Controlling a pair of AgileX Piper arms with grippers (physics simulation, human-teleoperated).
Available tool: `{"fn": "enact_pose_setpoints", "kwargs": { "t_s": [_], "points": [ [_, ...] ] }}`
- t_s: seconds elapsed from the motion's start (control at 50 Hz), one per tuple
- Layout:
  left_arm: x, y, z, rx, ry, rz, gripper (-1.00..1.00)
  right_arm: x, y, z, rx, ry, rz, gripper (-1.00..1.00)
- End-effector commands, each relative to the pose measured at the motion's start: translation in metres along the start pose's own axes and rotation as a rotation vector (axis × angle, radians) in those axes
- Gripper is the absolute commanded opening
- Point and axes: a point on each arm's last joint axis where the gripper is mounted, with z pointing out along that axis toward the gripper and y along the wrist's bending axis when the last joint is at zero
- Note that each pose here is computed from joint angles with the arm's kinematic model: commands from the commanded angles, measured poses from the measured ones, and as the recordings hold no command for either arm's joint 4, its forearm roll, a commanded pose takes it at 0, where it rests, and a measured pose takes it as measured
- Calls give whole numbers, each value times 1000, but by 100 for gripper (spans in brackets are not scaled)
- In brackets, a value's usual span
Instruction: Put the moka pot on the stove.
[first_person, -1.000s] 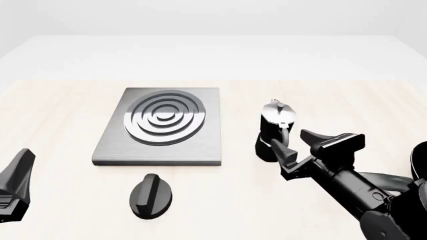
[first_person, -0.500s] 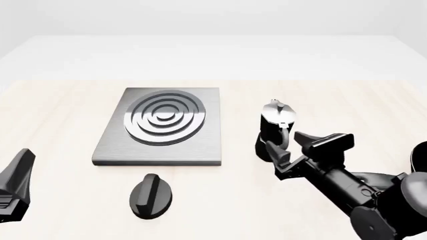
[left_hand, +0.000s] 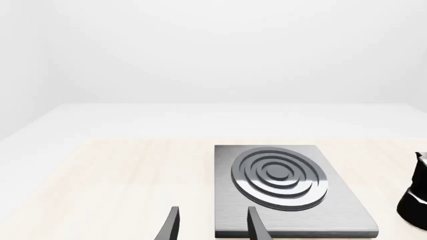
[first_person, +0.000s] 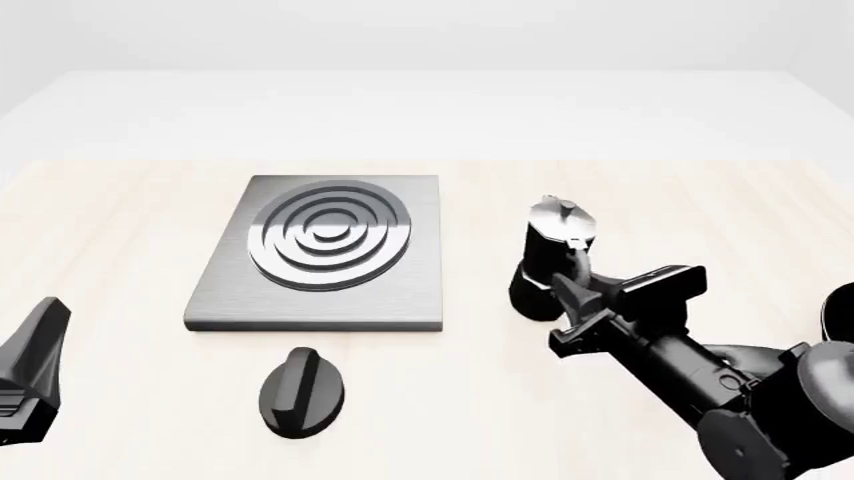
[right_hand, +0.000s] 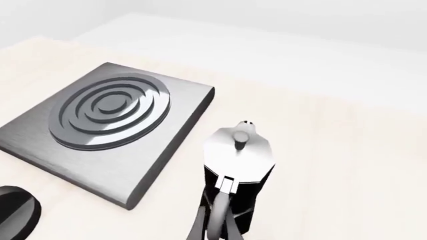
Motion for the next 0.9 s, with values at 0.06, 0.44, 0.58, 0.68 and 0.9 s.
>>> {"fn": "enact_pose_setpoints", "kwargs": {
  "t_s": [0.06, 0.44, 0.58, 0.68, 0.9],
  "points": [
    [0, 0, 0, 0, 0, 0, 100, -9, 1, -13, -4, -36, -22, -100],
    [0, 0, 0, 0, 0, 0, 100, -23, 3, -27, -10, -98, -93, -100],
    [0, 0, 0, 0, 0, 0, 100, -31, 4, -30, -14, -119, -94, -100],
    [0, 0, 0, 0, 0, 0, 100, -40, 4, -34, -15, -137, -90, -100],
    [0, 0, 0, 0, 0, 0, 100, -55, 6, -41, -23, -160, -81, -100]
  ]
}}
